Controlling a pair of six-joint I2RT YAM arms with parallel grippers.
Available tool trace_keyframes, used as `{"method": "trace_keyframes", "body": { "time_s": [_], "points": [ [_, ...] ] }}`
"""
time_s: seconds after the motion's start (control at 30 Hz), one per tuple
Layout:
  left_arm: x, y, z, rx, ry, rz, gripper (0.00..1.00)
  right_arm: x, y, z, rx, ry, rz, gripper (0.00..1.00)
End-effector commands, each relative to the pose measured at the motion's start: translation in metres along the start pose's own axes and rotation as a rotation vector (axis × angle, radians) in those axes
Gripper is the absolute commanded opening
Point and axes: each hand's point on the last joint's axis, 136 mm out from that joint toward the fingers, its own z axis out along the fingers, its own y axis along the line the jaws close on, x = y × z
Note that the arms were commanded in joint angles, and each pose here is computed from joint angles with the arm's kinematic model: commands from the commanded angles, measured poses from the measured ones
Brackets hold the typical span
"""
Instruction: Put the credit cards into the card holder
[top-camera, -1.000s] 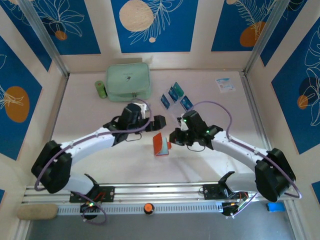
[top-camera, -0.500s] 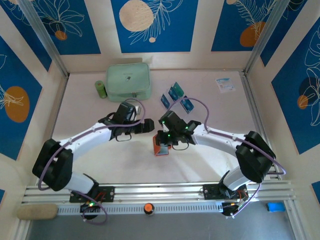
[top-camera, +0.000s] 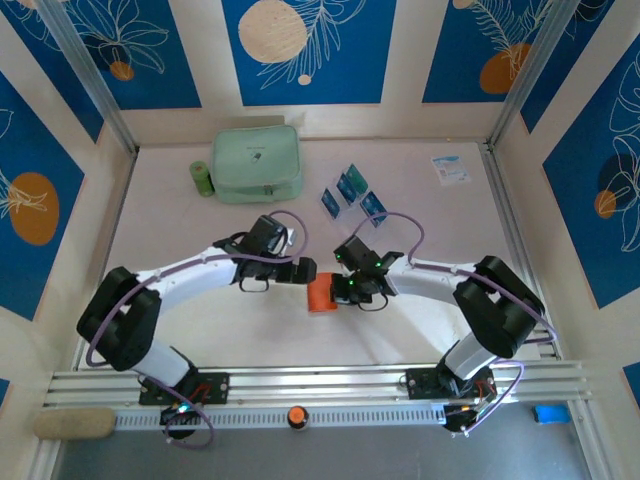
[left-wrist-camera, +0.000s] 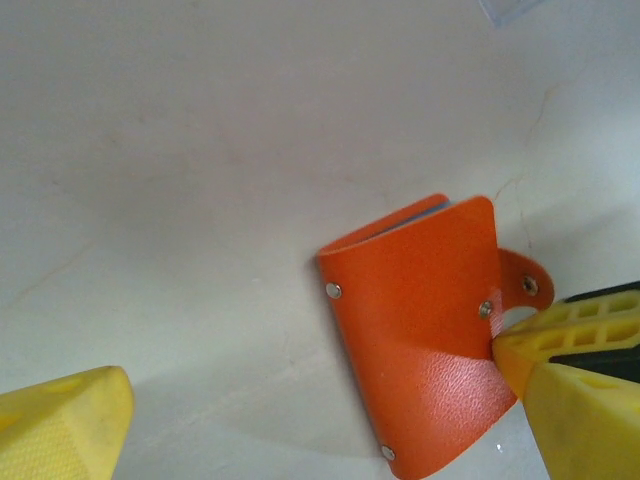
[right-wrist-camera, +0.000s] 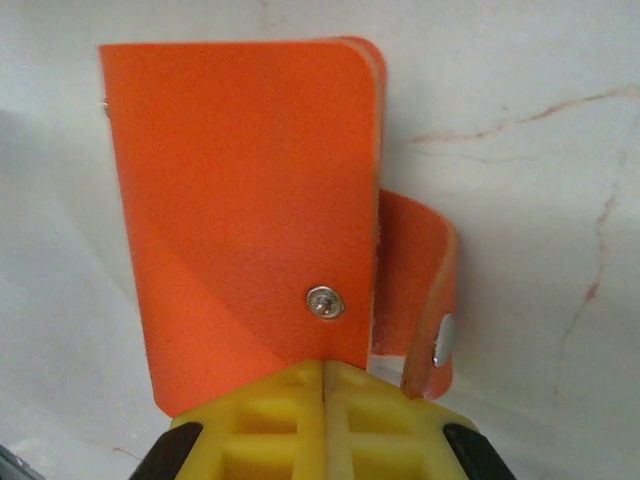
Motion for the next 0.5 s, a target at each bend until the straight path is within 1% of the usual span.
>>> {"method": "trace_keyframes", "body": {
  "time_s": [0.0, 0.27, 0.47],
  "points": [
    [0.007, -0.002, 0.007, -0.030, 0.025, 0.058, 1.00, 0.007, -0.008, 0.008, 0.006, 0.020, 0.022, 0.00],
    [0.019, -0.009, 0.024, -0.041, 0.050, 0.091, 1.00, 0.011, -0.010, 0.009, -0.001, 0.021, 0.033, 0.00],
    [0.025, -0.003, 0.034, -0.069, 0.064, 0.104, 1.00, 0.010, -0.009, 0.006, -0.009, 0.015, 0.037, 0.00]
  ]
}}
